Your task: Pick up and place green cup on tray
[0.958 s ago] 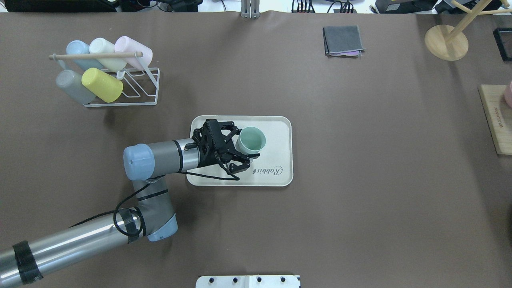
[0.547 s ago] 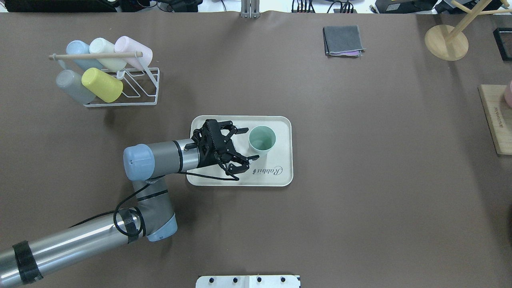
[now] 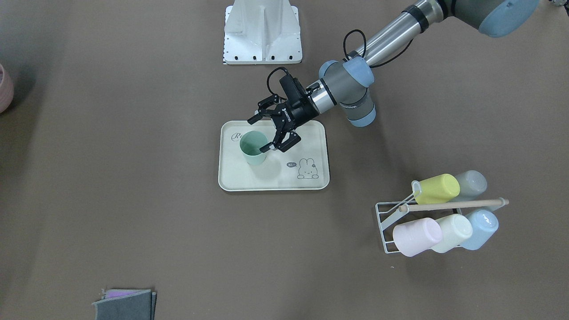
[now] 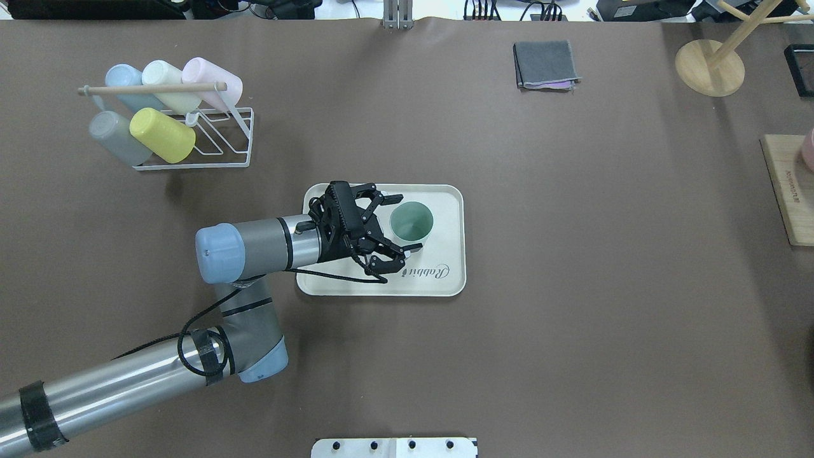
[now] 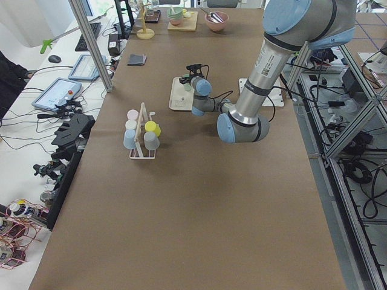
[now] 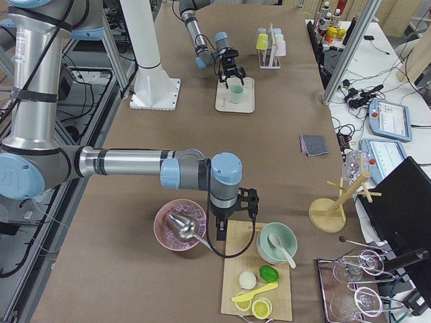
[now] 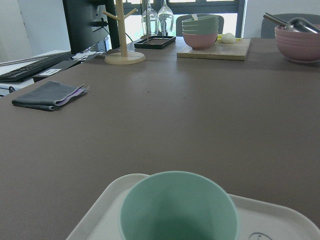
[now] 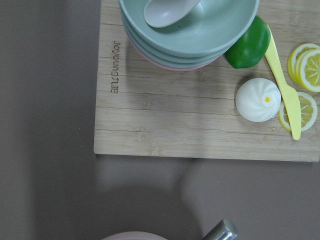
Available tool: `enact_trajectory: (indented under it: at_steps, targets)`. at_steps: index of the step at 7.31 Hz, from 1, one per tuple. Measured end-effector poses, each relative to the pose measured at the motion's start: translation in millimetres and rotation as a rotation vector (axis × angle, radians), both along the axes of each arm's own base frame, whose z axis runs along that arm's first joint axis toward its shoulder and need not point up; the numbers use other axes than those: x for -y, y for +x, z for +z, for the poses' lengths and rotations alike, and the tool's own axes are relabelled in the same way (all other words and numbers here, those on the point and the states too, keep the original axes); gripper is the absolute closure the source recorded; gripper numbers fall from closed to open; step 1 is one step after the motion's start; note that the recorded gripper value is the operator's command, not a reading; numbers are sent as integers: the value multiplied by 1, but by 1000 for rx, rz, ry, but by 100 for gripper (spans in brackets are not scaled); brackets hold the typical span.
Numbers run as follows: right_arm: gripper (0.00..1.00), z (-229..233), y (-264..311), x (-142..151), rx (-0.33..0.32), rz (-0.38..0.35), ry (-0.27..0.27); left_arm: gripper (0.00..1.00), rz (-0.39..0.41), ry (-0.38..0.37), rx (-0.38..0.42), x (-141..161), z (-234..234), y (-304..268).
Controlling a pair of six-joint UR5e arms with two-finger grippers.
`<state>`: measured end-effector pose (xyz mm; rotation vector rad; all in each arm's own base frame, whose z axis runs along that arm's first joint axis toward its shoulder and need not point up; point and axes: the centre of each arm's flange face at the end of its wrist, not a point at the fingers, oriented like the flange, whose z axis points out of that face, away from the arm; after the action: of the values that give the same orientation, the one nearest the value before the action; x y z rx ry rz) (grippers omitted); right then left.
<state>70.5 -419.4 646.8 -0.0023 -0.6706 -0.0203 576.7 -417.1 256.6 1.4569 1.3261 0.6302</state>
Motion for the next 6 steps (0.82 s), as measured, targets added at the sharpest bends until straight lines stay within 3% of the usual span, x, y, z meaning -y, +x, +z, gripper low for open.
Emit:
enact_trajectory:
  at_steps: [2, 3, 4, 6]
  targets:
    - [0, -1, 0, 1, 1, 1, 1, 2, 27, -80, -59, -2, -36, -24]
    - [0, -1, 0, 2, 2, 1, 2, 2, 25, -110, -36, -2, -64, -35]
    - [0, -2, 0, 3, 5, 1, 3, 2, -8, -157, 35, 1, -103, -50]
    - [0, 0, 0, 3, 6, 1, 0, 2, -178, -266, 181, 19, -157, -87]
